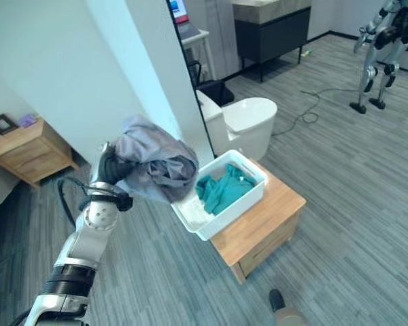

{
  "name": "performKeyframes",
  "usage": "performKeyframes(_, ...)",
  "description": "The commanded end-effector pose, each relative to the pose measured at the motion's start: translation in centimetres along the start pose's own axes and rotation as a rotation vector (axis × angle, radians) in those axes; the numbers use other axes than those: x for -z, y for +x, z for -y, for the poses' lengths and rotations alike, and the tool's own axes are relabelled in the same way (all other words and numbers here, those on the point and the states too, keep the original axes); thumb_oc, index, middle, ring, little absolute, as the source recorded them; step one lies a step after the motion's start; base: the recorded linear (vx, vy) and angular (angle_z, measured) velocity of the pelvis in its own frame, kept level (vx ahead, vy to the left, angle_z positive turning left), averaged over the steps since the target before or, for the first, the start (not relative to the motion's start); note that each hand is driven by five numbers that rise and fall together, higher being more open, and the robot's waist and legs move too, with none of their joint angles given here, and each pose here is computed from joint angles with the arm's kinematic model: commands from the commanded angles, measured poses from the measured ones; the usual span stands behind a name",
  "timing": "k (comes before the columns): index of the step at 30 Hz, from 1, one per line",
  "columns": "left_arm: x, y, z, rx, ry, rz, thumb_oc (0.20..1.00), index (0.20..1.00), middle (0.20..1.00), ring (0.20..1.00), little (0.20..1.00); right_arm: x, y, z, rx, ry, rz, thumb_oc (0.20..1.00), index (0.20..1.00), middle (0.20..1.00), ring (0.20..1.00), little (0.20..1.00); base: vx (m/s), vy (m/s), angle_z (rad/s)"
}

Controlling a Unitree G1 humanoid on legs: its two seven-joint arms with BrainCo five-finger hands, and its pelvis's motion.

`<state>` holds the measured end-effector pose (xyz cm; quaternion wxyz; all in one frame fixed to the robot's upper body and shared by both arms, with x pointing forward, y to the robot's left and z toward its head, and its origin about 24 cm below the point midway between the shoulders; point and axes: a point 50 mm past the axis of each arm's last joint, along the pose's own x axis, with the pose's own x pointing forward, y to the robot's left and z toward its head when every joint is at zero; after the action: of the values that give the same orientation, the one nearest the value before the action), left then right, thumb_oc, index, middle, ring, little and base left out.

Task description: Pick up bed clothes into laundry basket.

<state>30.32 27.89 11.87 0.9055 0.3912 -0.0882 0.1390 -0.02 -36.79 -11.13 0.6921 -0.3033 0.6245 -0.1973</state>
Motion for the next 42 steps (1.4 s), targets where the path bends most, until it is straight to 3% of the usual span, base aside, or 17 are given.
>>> performKeyframes(1,-3.4,3.5,-3.8,-0.178,0.017,0.124,0.2,0.2,0.2,0.2,0.2,-2.3,0.5,1.8,0.045,0.032,0.04,1.0,1.0,1.0,1.0,1.0,-0.03,0.001,-0.01)
performKeyframes(14,-5.5,8.5,-3.6,-0.183,0.235,0.097,0.2,0.2,0.2,0.2,0.2,-1.3,0.6,1.9,0.071,0.097,-0.008,1.0,1.0,1.0,1.0,1.0,-0.03,-0.005,-0.12)
performKeyframes(22,-8.4,9.6,-4.2,-0.218,0.163,0.171,0.2,0.2,0.2,0.2,0.2,-1.3,0.5,0.6,0.033,0.084,-0.025,1.0,1.0,1.0,1.0,1.0,-0.01,-0.036,-0.03)
performKeyframes(30,-8.0,10.5,-4.3,-0.222,0.196,0.115,0.2,0.2,0.2,0.2,0.2,-3.0,0.7,0.9,0.048,0.086,0.011,1.0,1.0,1.0,1.0,1.0,-0.04,-0.013,-0.01)
performKeyframes(35,-6.5,11.7,-6.3,-0.214,0.397,0.002,0.2,0.2,0.2,0.2,0.2,-4.5,0.7,0.4,0.049,0.071,0.064,1.0,1.0,1.0,1.0,1.0,-0.08,-0.014,-0.11)
performKeyframes(37,-7.5,12.3,-6.2,-0.22,0.457,-0.006,0.2,0.2,0.2,0.2,0.2,-8.1,0.4,-0.6,0.036,0.038,0.166,1.0,1.0,1.0,1.0,1.0,-0.05,-0.018,-0.15)
performKeyframes(42,-7.6,12.9,-9.5,-0.237,0.497,-0.068,0.2,0.2,0.2,0.2,0.2,-8.3,0.4,-0.5,0.042,0.039,0.178,1.0,1.0,1.0,1.0,1.0,-0.03,-0.003,-0.06)
